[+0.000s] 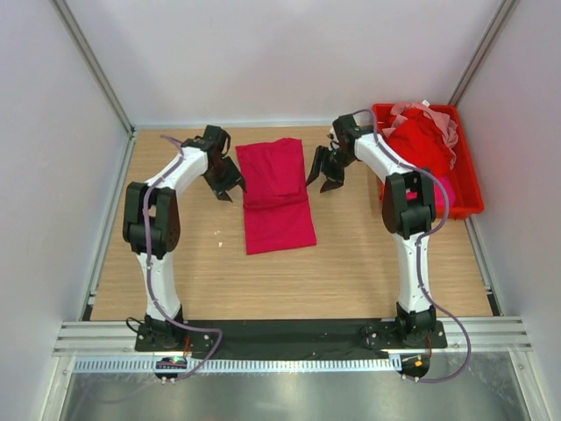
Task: Fold and stack the t-shirts
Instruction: Fold the tshirt
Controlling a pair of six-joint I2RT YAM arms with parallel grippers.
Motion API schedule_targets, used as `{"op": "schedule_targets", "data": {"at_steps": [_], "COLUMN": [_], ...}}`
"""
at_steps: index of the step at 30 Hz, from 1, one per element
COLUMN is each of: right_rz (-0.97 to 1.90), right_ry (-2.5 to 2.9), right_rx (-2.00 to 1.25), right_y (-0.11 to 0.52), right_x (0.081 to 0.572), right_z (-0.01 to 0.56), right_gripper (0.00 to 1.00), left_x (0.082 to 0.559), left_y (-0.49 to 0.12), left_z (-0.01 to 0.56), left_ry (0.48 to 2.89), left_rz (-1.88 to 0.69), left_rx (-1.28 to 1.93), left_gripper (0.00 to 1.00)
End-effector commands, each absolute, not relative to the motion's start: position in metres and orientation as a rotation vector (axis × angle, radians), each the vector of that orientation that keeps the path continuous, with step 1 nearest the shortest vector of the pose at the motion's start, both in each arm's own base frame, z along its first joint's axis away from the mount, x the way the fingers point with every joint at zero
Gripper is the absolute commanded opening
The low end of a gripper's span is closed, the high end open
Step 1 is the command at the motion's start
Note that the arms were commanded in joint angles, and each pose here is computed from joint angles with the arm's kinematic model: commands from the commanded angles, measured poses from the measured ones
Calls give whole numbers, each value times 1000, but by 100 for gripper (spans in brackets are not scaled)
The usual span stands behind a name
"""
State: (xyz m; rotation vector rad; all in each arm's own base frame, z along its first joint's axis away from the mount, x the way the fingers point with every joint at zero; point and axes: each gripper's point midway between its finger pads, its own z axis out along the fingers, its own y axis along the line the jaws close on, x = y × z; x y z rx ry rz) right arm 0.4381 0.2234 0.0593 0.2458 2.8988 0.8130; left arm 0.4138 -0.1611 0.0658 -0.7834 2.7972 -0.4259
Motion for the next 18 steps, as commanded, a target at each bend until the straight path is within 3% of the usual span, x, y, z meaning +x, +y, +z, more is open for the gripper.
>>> {"op": "schedule_targets", "data": {"at_steps": [1, 7, 8, 10, 11, 18], "right_rz": [596, 473, 469, 442, 421, 342], "right_ry": [2854, 2842, 2844, 2865, 2858, 2819], "right_rx": [102, -179, -213, -270, -269, -309], "right_y": [211, 261, 269, 287, 290, 306], "right_x": [432, 380, 375, 363, 364, 379], "right_z": [104, 112, 109, 97, 93, 67], "right_gripper": [62, 62, 57, 38, 36, 38], "left_x": [418, 372, 358, 343, 332, 276], "left_y": [-142, -133, -130, -129, -128, -125], "left_z": [118, 143, 133, 146, 139, 133], "left_ry": [2695, 2663, 2690, 2655, 2673, 2671], "left_rz": [-373, -409, -396, -435, -435, -497], "left_rx": [-691, -668, -680, -689, -700, -772], "left_gripper": [55, 55, 54, 53, 53, 52]}}
